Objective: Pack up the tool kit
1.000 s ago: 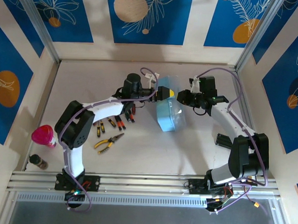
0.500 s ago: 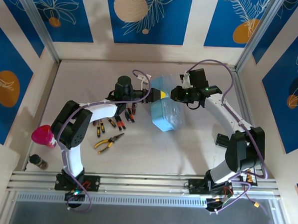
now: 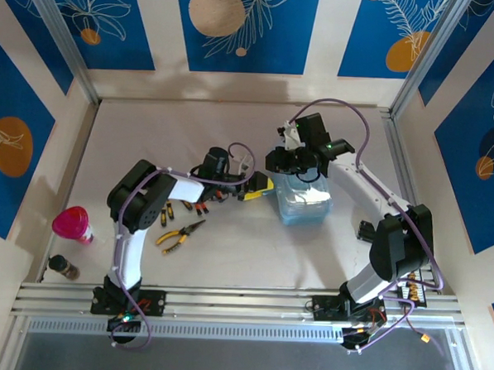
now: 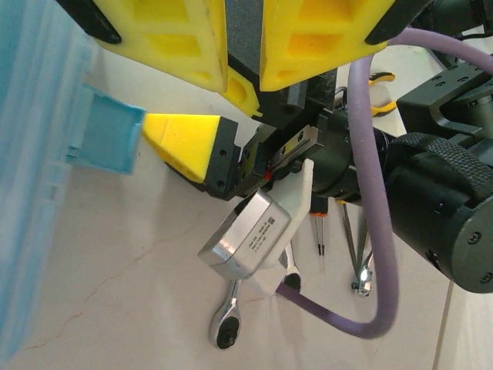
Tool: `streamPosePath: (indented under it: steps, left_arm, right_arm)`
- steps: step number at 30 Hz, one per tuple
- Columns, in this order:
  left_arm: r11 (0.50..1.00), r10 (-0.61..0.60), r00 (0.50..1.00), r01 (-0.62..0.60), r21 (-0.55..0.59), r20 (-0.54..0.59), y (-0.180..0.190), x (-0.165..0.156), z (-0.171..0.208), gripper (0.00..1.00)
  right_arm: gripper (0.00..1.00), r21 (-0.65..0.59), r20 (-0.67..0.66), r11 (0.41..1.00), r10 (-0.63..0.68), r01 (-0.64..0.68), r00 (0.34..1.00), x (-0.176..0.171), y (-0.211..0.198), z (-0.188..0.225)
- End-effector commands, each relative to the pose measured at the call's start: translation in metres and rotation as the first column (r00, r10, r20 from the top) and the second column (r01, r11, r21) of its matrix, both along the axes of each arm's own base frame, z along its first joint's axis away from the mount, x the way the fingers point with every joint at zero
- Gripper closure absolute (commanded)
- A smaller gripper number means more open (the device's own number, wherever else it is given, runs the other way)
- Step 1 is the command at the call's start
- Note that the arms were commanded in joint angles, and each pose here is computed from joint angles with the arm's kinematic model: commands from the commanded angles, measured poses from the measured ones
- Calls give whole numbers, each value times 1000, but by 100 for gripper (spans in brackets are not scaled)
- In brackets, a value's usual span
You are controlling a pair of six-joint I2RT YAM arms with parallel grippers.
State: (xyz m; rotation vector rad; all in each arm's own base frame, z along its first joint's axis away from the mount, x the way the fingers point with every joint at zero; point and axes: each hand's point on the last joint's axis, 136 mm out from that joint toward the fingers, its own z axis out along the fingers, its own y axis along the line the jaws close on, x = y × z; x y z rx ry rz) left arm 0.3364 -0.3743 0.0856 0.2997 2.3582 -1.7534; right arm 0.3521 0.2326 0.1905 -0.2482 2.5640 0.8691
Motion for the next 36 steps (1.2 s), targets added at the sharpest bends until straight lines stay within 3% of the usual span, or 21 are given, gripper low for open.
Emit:
streamPosePath:
  steps: [1, 5, 11, 15, 23, 36]
  left_arm:
    - [1000, 5, 1000, -4, 30, -6, 8, 0, -3, 0]
    - [996, 12, 1000, -15, 93, 26, 17, 4, 6, 0]
    - [947, 1, 990, -47, 319, 143, 42, 13, 33, 0]
    - [906, -4, 973, -95, 412, 232, 54, 25, 64, 0]
    - [798, 23, 957, -191, 572, 288, 89, 37, 77, 0]
    - [793, 91, 964, -221, 567, 248, 124, 31, 67, 0]
  right_arm:
    - [81, 2, 2, 1000, 19, -19, 1000, -3, -2, 8]
    - [68, -47, 22, 999, -5, 6, 1000, -3, -17, 14]
    - [16, -202, 54, 974, -91, 100, 994, -3, -69, 16]
    - [0, -303, 72, 940, -139, 155, 988, -4, -103, 10]
    - [1, -461, 69, 862, -201, 210, 977, 8, -149, -18]
    - [6, -378, -58, 913, -187, 152, 981, 17, -141, -69]
